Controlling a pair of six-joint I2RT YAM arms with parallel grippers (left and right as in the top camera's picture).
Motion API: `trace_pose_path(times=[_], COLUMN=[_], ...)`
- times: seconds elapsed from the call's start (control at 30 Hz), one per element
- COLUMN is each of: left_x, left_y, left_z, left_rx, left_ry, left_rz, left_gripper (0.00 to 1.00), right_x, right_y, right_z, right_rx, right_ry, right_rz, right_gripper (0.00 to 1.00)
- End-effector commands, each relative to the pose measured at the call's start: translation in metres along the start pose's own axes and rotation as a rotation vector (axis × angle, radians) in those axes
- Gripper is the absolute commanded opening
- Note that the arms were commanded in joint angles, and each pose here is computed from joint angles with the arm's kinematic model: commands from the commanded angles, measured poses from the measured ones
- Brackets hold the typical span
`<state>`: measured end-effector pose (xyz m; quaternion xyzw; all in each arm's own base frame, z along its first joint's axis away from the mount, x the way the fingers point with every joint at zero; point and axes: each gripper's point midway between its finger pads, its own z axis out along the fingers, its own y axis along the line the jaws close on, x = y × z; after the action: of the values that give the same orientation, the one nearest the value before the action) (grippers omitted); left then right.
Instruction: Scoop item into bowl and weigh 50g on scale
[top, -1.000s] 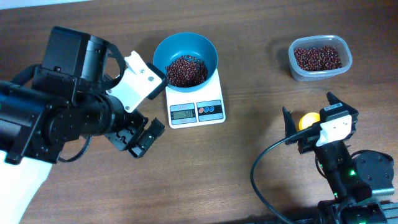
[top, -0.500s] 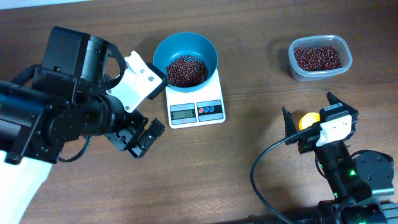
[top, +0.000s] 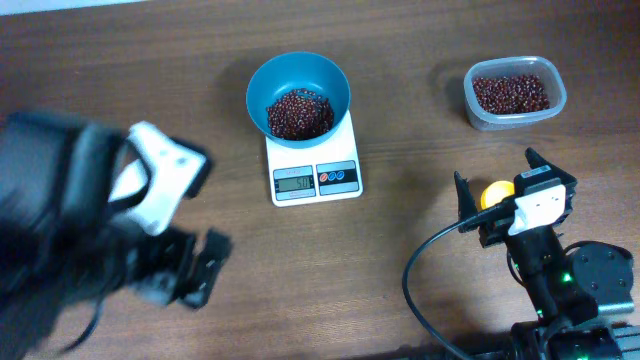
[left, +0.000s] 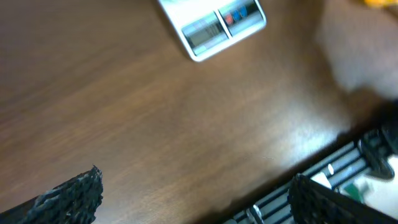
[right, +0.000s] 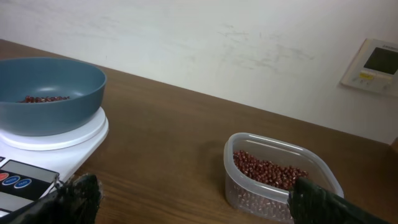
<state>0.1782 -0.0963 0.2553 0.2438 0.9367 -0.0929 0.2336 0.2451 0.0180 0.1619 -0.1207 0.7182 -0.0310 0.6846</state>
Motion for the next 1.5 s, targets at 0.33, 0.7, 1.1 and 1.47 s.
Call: trace_pose_path(times=[0.33,0.7,1.1,1.47], left_x=[0.003,-0.035,0.001,0.011], left_y=[0.031,0.045,0.076,0.102], left_z=[-0.042,0.055,0.039,0.061], left_rx=[-0.206,-0.231,-0.326,-0.404], left_ry=[-0.448,-0.613,-0.918,-1.121], left_rz=[-0.156,-0.058,-0.002,-0.130], left_gripper=[0.99,0.99,0.99,0.99], right_x=[0.003,0.003,0.003,0.003], right_y=[-0.002,-0.002,-0.002,-0.002], right_z=[0.000,0.000,0.000,0.000], right_rx=[0.012,0.012,0.012,0.012], right_ry=[0.005,0.005,0.005,0.005], right_rz=[-0.006,-0.006,-0.006,-0.006], right_gripper=[0.98,0.99,0.99,0.99])
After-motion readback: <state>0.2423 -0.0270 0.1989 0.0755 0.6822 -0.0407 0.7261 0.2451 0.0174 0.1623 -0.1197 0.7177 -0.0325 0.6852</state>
